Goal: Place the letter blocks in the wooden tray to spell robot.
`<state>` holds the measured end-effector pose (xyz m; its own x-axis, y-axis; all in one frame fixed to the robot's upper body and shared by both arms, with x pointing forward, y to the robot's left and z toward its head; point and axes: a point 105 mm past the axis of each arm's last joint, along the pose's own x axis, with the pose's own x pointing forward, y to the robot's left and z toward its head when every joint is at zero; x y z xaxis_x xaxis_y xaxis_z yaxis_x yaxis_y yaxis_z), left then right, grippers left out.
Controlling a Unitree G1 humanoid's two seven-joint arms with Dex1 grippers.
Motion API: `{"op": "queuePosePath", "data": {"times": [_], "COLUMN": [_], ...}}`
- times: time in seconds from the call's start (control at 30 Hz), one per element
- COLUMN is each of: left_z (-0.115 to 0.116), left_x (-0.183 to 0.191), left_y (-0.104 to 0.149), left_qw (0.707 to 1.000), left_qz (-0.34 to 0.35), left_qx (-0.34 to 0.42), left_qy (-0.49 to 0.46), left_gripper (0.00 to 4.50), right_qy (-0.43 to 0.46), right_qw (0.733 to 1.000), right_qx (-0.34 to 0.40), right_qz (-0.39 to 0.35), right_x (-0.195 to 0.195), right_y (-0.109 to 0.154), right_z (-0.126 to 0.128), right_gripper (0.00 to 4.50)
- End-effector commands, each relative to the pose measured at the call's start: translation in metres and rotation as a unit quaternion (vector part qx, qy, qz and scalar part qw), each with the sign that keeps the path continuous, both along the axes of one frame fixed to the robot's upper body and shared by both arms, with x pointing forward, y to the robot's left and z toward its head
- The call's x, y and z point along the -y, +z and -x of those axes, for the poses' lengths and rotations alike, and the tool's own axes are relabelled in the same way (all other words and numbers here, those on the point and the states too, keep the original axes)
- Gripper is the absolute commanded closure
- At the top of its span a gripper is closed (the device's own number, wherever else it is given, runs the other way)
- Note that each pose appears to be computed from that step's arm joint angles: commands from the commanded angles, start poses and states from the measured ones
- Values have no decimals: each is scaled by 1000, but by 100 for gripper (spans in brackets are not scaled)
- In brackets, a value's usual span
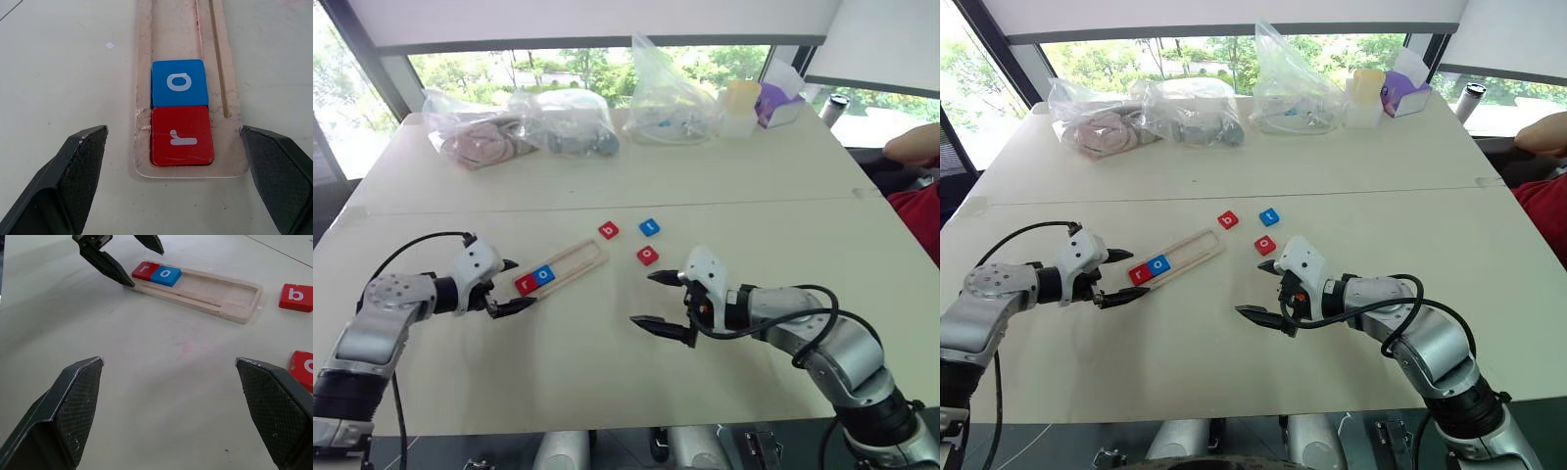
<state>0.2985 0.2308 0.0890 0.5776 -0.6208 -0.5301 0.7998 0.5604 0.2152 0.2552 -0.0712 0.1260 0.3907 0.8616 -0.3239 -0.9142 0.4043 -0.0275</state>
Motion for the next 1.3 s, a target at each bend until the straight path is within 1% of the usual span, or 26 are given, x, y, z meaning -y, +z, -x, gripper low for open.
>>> {"op": "queuePosePath", "data": {"times": [0.03,0.1,0.17,0.27,0.57,0.67,0.7,0.73,0.77,0.9,0.97,1.03,1.1,1.3], "left_z": [22,29,28,26,22,22,21,20,17,13,13,12,9,-6], "left_x": [1,4,6,4,1,1,2,2,3,20,25,28,33,41], "left_y": [-43,-47,-45,-46,-45,-46,-45,-44,-39,-6,2,3,3,-8], "left_qw": [995,994,995,995,995,995,995,996,996,991,983,973,964,953], "left_qz": [-47,-40,-25,-36,-34,-28,-28,-28,-30,-42,-60,-82,-90,-104], "left_qx": [-82,-98,-96,-93,-91,-91,-89,-88,-73,-28,-24,-27,-28,-34], "left_qy": [-21,-31,-27,-24,-21,-20,-21,-22,-29,-121,-170,-213,-248,-284], "left_gripper": [0,0,0,0,0,78,123,136,136,136,136,136,136,136], "right_qy": [-2,-5,-7,-10,-16,-18,-18,-18,-18,-28,-34,-44,-54,-65], "right_qw": [1000,1000,999,999,999,999,999,999,999,999,999,999,998,997], "right_qx": [25,29,32,33,37,37,36,36,33,29,28,29,30,28], "right_qz": [-7,-8,-7,-7,-8,-9,-8,-8,-11,-15,-14,-11,-8,-14], "right_x": [-3,-3,-3,-4,-3,-3,-2,-2,-1,12,19,25,28,27], "right_y": [8,9,9,9,10,11,11,11,12,17,17,16,14,11], "right_z": [-4,-6,-7,-9,-9,-10,-10,-11,-10,-13,-16,-20,-23,-18], "right_gripper": [7,7,7,7,7,0,0,0,0,0,0,0,0,0]}}
